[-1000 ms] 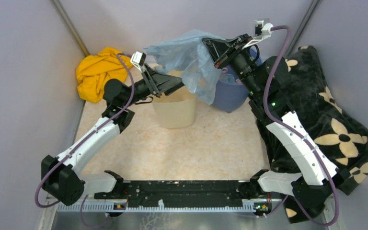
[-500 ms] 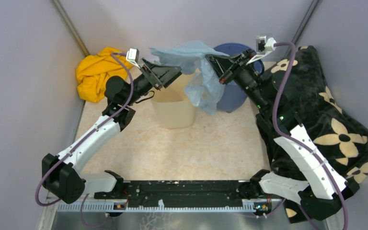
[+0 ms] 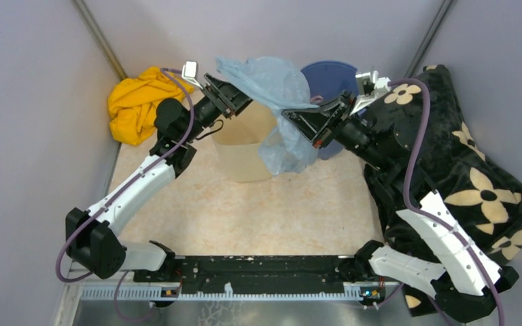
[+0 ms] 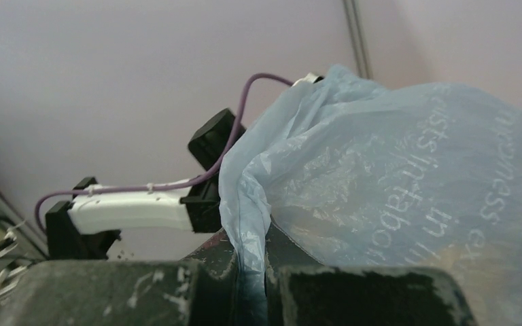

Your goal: Put the trash bags into the trash bin

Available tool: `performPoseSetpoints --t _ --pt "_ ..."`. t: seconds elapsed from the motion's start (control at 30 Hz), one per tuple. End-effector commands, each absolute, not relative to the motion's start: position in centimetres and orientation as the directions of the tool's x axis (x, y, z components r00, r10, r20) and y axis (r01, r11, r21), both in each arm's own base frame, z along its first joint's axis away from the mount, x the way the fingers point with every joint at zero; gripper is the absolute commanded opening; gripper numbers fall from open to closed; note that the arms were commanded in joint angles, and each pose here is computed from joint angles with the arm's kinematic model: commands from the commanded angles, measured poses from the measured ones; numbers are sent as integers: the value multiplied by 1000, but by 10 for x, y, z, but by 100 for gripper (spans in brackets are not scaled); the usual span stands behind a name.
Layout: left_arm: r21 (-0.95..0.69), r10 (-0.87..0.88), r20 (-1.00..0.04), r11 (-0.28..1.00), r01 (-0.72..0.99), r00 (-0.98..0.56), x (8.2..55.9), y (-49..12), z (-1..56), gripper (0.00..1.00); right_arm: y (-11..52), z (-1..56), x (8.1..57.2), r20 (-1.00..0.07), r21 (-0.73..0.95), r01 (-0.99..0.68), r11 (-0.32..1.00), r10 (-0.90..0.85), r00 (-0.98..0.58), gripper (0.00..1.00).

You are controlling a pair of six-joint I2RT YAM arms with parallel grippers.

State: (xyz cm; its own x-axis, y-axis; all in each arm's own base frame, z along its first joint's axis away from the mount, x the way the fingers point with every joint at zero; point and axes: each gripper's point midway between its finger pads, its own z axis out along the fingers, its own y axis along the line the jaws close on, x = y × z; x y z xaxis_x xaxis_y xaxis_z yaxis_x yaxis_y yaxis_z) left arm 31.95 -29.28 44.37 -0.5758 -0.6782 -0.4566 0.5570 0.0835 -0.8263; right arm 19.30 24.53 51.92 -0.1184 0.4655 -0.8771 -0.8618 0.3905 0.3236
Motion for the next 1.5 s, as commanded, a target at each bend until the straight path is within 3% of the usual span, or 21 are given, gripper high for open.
performPoseSetpoints --t 0.0,0.1,0.2,0.37,0.5,0.73,0.87,1.47 --pt "-812 -689 -468 87 577 -554 328 -296 456 83 265 514 168 -889 306 -912 274 425 -170 0" --pt "-812 -695 -474 109 573 -540 332 -295 454 77 274 511 158 -896 298 -922 247 405 -181 0" --pt "-811 -705 -481 131 570 -521 336 -292 453 63 278 511 149 -900 294 -929 223 393 -191 0" --pt "-807 -713 -488 148 572 -503 339 -289 457 29 279 509 139 -904 293 -933 209 378 -199 0" --pt "-797 -697 -501 139 588 -514 332 -290 460 0 268 507 150 -907 302 -905 300 382 -176 0" --pt "-742 -663 -591 223 633 -459 305 -258 467 0 209 519 192 -905 329 -703 630 423 -45 0" --pt "-719 -657 -618 250 649 -431 291 -228 475 0 183 522 204 -915 320 -599 734 404 6 0" --pt "-629 -537 -720 237 740 -440 236 -207 490 0 86 527 230 -942 279 -140 950 299 151 0"
